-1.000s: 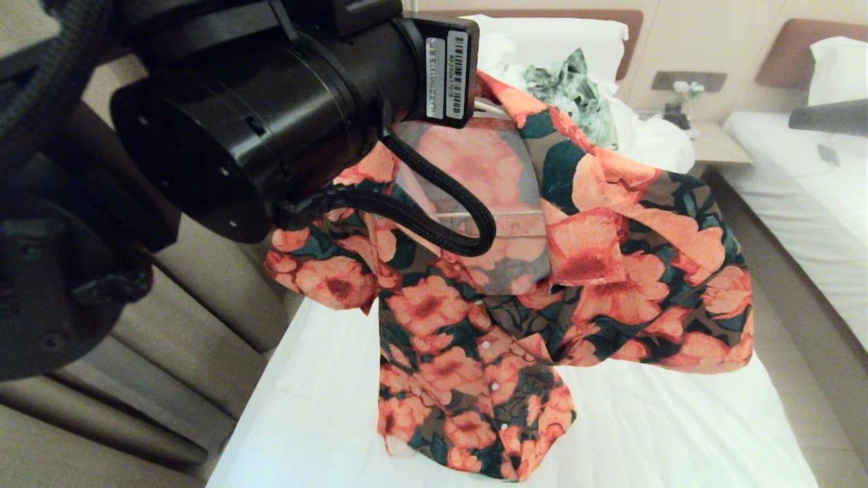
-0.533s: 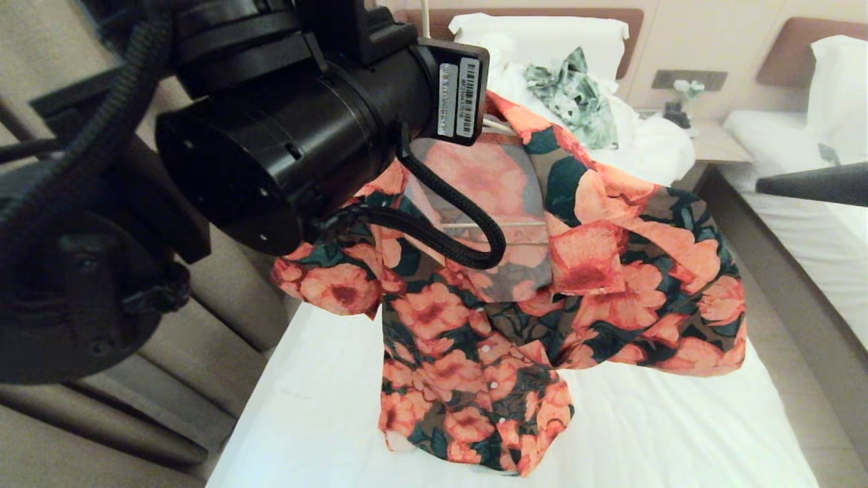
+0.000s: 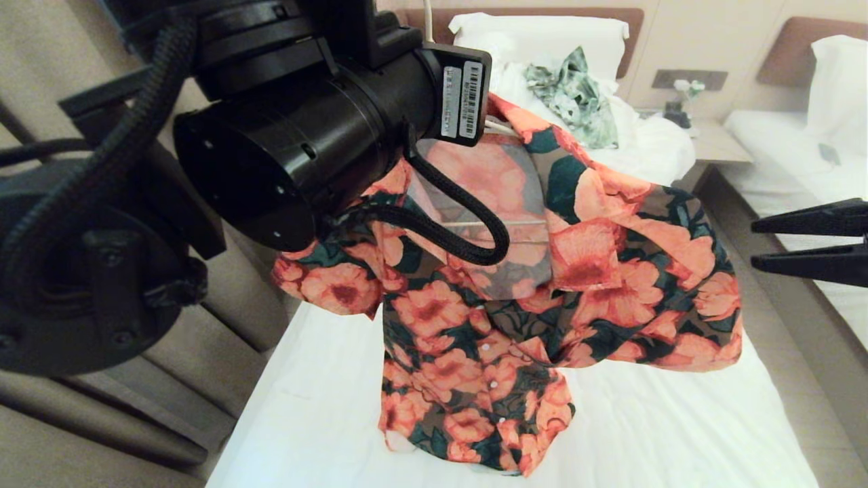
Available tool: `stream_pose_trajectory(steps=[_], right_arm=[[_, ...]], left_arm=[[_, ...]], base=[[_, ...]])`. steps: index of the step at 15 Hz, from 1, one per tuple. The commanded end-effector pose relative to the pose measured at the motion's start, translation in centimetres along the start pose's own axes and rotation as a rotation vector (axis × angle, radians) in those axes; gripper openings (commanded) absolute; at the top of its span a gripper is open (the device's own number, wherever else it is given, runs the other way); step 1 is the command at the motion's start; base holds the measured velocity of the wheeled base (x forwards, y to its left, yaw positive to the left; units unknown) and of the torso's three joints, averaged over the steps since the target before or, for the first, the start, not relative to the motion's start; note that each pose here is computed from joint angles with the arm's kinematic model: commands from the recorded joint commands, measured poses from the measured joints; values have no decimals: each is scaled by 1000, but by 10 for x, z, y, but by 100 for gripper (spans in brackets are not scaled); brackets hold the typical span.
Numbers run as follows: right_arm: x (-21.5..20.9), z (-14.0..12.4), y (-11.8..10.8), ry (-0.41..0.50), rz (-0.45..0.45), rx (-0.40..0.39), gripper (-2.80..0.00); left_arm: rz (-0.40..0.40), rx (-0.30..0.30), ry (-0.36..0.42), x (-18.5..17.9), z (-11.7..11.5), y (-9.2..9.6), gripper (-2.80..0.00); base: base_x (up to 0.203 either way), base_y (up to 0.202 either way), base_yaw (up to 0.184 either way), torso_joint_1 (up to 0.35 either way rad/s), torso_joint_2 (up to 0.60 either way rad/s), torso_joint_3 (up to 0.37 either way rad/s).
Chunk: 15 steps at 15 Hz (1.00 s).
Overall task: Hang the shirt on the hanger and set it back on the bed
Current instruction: Take the clothes hanger out of the clothes
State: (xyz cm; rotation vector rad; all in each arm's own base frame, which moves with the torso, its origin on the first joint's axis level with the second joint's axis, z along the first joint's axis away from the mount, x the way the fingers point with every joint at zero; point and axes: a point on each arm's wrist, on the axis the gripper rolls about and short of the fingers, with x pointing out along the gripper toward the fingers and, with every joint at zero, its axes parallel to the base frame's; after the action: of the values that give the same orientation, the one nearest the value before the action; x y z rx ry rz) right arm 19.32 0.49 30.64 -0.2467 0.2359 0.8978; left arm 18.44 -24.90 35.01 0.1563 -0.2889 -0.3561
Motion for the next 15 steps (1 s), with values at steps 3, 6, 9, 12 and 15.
stream_pose_trajectory(steps=[3,6,9,12,15], right_arm=[[12,-12,-9,30,25,-4,0],[18,-17,-15,44,32,4,0],[23,-19,-18,58,35,10,-280],[27,-19,-16,60,52,7,-280],[31,-22,-20,83,38,19,-280]], left_arm=[[10,-6,-13,-1,5,2,-280],[18,-14,-28,0,12,5,-280],[21,-15,-31,-1,13,6,-280],[26,-16,-38,-1,16,7,-280],[28,-21,-45,-1,18,8,-280]], base=[[0,0,0,0,0,0],[0,0,0,0,0,0],[0,0,0,0,0,0],[0,0,0,0,0,0],[0,0,0,0,0,0]])
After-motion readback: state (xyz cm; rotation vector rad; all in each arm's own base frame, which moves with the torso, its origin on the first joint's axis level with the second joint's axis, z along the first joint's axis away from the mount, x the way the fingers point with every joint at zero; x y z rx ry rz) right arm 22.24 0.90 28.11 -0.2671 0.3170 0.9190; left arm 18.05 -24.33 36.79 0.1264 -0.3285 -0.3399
